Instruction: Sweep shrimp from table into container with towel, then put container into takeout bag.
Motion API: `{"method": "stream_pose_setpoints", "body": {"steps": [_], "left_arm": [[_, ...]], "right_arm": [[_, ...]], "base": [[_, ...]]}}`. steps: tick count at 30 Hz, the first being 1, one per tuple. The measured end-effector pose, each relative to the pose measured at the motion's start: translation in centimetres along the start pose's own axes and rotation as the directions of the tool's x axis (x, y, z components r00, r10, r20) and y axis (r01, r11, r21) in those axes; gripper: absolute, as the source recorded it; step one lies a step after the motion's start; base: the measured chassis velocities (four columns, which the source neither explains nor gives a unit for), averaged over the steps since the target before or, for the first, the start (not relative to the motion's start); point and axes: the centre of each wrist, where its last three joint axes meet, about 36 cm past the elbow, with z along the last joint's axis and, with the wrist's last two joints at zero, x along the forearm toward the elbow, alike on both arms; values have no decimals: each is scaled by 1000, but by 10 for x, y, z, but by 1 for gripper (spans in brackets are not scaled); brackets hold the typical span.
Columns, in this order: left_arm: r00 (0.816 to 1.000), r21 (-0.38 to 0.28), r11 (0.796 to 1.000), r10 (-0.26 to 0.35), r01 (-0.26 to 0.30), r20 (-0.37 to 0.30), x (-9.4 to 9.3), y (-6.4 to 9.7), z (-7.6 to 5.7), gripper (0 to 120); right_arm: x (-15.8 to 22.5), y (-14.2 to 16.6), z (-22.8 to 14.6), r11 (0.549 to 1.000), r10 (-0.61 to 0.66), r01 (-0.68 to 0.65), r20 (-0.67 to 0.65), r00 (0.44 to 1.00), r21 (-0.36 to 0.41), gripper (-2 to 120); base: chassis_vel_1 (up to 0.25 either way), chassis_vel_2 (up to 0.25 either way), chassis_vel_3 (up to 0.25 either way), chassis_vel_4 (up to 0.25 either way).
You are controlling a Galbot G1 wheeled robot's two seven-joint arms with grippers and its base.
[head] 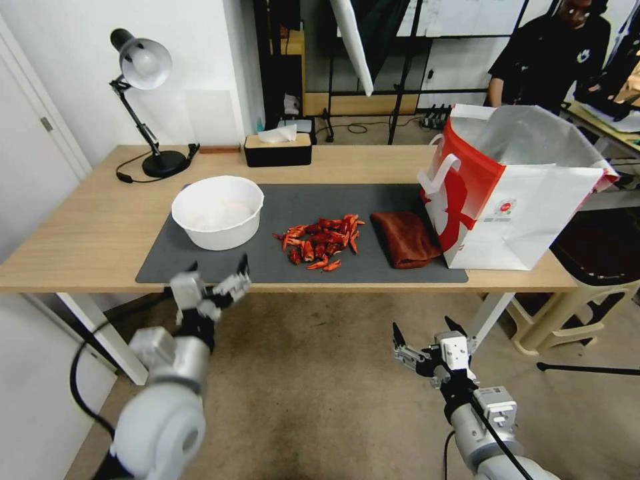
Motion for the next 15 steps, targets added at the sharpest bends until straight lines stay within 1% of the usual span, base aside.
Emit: {"method": "stream_pose_setpoints", "body": {"steps": [2, 3, 4, 6, 7, 8, 10, 11, 12, 13, 14, 15], "left_arm": [[1000, -28, 999, 16, -16, 0, -12, 10, -1, 100], [1000, -28, 999, 16, -16, 0, -12, 10, -1, 100], [1000, -48, 999, 24, -24, -2, -18, 15, -2, 100], [998, -101, 993, 57, -57, -1, -33, 27, -7, 100], [998, -101, 993, 57, -57, -1, -33, 27, -7, 100], [996, -134, 987, 86, -85, -1, -41, 34, -10, 100], [989, -200, 969, 150, -147, -4, -53, 47, -17, 100], [989, -200, 969, 150, -147, -4, -53, 47, -17, 100], [982, -237, 954, 189, -185, -7, -62, 55, -23, 100], [973, -276, 934, 231, -227, -16, -70, 63, -30, 100], [973, -276, 934, 231, -227, -16, -70, 63, -30, 100], [962, -319, 910, 272, -265, -25, -81, 72, -41, 100]], "right_arm": [[1, 1, 1, 1000, -2, 2, -12, 1000, 0, 100], [1, 1, 1, 1000, -2, 2, -12, 1000, 0, 100], [1, 2, 1, 1000, -1, 1, -16, 1000, 1, 100], [2, 2, 1, 1000, 1, -1, -22, 1000, 3, 100], [2, 2, 1, 1000, 1, -1, -22, 1000, 3, 100], [2, 2, 0, 1000, 2, -2, -22, 1000, 3, 100], [3, 2, 0, 1000, 3, -3, -22, 1000, 5, 100], [3, 2, 0, 1000, 3, -3, -22, 1000, 5, 100], [3, 2, 0, 1000, 3, -3, -23, 1000, 6, 100], [3, 2, -1, 1000, 2, -2, -23, 1000, 7, 100], [3, 2, -1, 1000, 2, -2, -23, 1000, 7, 100], [2, 2, 0, 1000, 1, -1, -24, 1000, 8, 100]], "base": [[0, 0, 0, 0], [0, 0, 0, 0], [0, 0, 0, 0], [0, 0, 0, 0], [0, 0, 0, 0], [0, 0, 0, 0], [0, 0, 0, 0], [0, 0, 0, 0], [0, 0, 0, 0], [0, 0, 0, 0], [0, 0, 0, 0], [0, 0, 0, 0]]}}
